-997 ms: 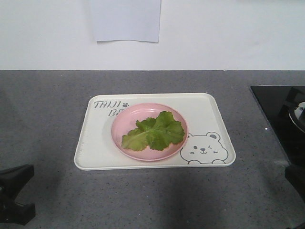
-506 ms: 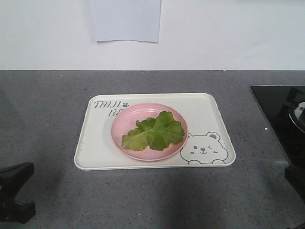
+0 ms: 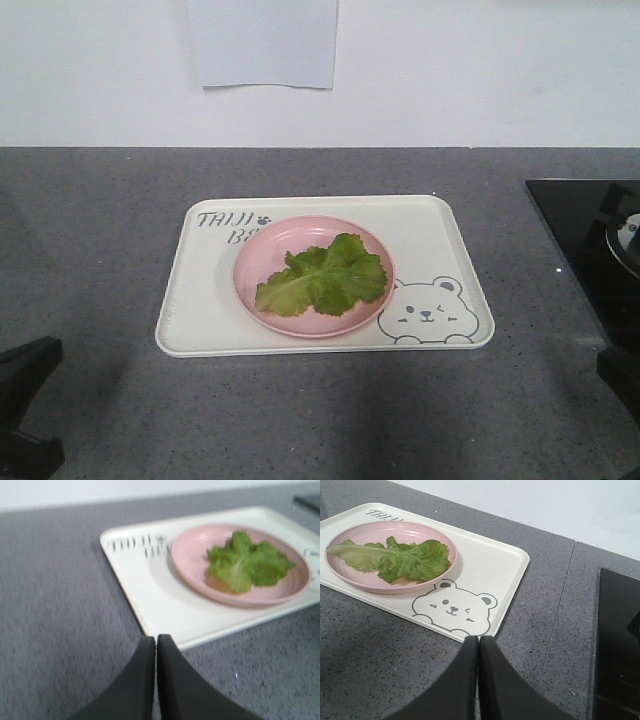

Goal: Transfer vegetables to tray and serve

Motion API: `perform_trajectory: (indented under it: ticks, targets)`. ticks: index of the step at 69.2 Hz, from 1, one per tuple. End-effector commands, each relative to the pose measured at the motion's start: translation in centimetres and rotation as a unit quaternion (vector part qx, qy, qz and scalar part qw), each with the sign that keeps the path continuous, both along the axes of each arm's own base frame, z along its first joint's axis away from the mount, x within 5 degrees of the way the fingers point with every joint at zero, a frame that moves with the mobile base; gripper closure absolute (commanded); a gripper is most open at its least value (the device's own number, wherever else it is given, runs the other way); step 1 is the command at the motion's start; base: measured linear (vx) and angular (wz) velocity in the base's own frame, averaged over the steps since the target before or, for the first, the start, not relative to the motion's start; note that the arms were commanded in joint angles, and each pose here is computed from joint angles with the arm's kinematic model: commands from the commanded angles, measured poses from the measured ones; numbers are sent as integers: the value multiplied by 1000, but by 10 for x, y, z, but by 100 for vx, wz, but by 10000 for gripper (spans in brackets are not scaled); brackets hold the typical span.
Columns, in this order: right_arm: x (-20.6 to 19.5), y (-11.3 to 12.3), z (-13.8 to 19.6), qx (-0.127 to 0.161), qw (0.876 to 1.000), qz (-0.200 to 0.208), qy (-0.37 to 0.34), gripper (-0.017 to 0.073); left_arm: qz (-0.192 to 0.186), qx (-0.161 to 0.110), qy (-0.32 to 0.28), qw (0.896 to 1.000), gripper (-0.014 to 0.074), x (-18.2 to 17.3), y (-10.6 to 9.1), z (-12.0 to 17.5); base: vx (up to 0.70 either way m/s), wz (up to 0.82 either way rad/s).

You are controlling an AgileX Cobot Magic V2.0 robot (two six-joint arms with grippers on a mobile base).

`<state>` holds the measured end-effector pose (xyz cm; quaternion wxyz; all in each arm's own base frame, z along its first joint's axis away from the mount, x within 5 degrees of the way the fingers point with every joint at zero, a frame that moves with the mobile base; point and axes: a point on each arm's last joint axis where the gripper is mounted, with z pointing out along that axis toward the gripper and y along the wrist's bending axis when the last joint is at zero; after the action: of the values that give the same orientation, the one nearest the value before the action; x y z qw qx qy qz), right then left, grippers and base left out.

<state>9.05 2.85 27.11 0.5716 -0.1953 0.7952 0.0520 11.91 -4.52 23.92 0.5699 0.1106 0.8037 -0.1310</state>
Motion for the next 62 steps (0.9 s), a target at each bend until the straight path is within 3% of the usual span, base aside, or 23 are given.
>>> perform_trajectory:
  ticks: [1, 17, 36, 43, 62]
  targets:
    - [3, -2, 13, 8, 999, -13, -33, 565, 6, -28, -115, 993, 601, -7, 5, 9, 0, 0]
    - [3, -2, 13, 8, 999, -13, -33, 565, 78, -46, -167, 982, 601, -37, 28, -38, 0, 0]
    - [3, -2, 13, 9, 999, -13, -32, 565, 167, -13, -174, 970, 601, -55, 44, -41, 0, 0]
    - [3, -2, 13, 9, 999, -13, -32, 565, 183, -11, -178, 967, 601, -62, 46, -43, 0, 0]
    - [2, -1, 11, 8, 1000, -8, -26, 565, 184, -9, -171, 968, 601, -63, 46, -45, 0, 0]
